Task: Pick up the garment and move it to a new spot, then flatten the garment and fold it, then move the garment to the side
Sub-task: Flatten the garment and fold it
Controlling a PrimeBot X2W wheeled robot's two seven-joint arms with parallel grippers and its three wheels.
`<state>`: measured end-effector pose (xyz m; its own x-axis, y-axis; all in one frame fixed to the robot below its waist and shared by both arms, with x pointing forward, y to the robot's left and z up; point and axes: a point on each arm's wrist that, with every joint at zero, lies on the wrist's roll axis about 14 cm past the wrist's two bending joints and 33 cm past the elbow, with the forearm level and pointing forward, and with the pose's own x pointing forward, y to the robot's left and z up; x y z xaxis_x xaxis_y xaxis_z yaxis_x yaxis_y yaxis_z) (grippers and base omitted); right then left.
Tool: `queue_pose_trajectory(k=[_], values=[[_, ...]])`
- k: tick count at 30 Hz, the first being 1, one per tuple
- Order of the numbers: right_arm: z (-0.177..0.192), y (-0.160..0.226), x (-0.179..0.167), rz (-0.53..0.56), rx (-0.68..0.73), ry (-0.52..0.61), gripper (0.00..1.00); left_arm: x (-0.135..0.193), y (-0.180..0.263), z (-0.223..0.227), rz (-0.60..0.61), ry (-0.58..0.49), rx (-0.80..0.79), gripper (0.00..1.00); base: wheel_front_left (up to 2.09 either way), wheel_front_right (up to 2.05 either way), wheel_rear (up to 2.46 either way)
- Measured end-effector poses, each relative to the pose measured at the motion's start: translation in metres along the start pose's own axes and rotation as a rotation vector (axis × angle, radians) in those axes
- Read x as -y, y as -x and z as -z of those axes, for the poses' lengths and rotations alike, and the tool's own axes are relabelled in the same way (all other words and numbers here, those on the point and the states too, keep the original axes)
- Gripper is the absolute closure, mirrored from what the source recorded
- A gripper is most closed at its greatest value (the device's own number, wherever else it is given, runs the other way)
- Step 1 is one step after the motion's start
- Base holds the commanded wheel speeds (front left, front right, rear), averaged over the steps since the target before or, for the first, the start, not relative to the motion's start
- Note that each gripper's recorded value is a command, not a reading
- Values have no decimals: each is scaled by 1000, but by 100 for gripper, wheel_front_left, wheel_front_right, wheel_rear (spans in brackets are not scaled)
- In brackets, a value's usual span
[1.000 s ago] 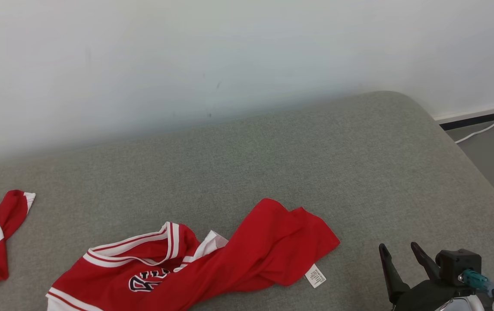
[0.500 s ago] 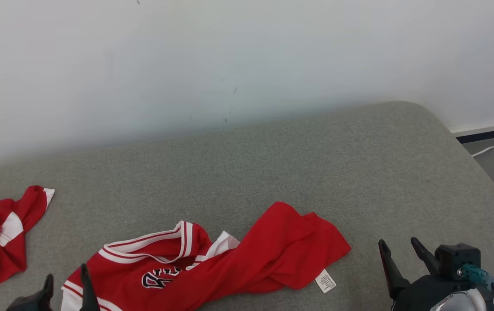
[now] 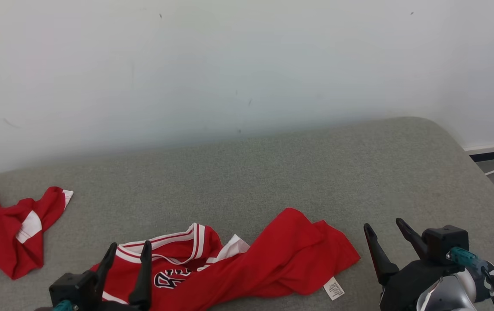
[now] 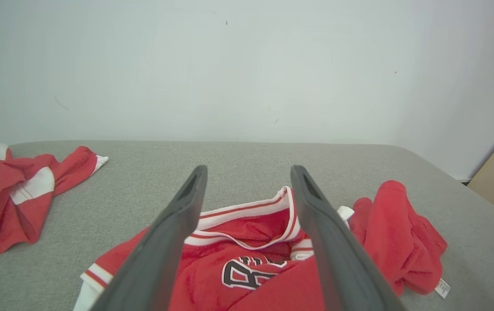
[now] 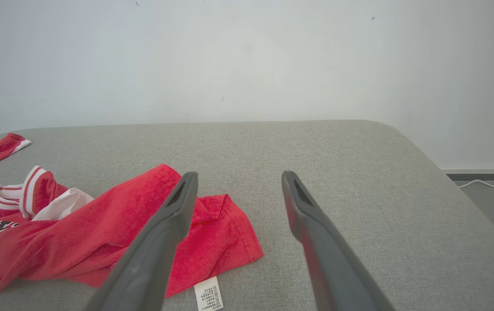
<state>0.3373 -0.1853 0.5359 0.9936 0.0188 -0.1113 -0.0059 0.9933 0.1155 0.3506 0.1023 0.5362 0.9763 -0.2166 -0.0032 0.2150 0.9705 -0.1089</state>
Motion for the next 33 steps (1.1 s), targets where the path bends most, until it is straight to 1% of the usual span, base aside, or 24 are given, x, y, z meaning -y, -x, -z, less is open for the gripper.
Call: queue_pose_trajectory(k=[1,4,7,9,10,19,24,26,30,33], values=[[-2,-1,-5,-16,6,-2,0,-1,0,-7,-4,-2,19,0,0,0,0],[-7,-3,-9,-34,20,1,0,-17,3,-7,-61,-3,14,0,0,0,0],[-6,-3,-8,-31,17,-2,0,-34,10,1,-114,-10,-16,0,0,0,0],[-6,-3,-8,-31,17,-6,0,-37,16,10,-129,-8,-43,0,0,0,0],[-6,-3,-7,-30,16,-6,0,-38,19,15,-133,-6,-63,0,0,0,0],[-3,-6,-7,-30,5,-6,0,-38,18,11,-141,-1,-66,0,0,0,0],[0,-8,-8,-33,-8,-5,0,-40,19,16,-155,4,-99,0,0,0,0],[6,-8,-10,-38,-36,-4,0,-40,22,23,-156,13,-132,0,0,0,0],[23,-13,-19,-91,-125,26,0,-41,29,43,-172,26,-229,0,0,0,0],[21,-25,-24,-140,-166,65,0,-39,29,52,-169,31,-292,0,0,0,0]])
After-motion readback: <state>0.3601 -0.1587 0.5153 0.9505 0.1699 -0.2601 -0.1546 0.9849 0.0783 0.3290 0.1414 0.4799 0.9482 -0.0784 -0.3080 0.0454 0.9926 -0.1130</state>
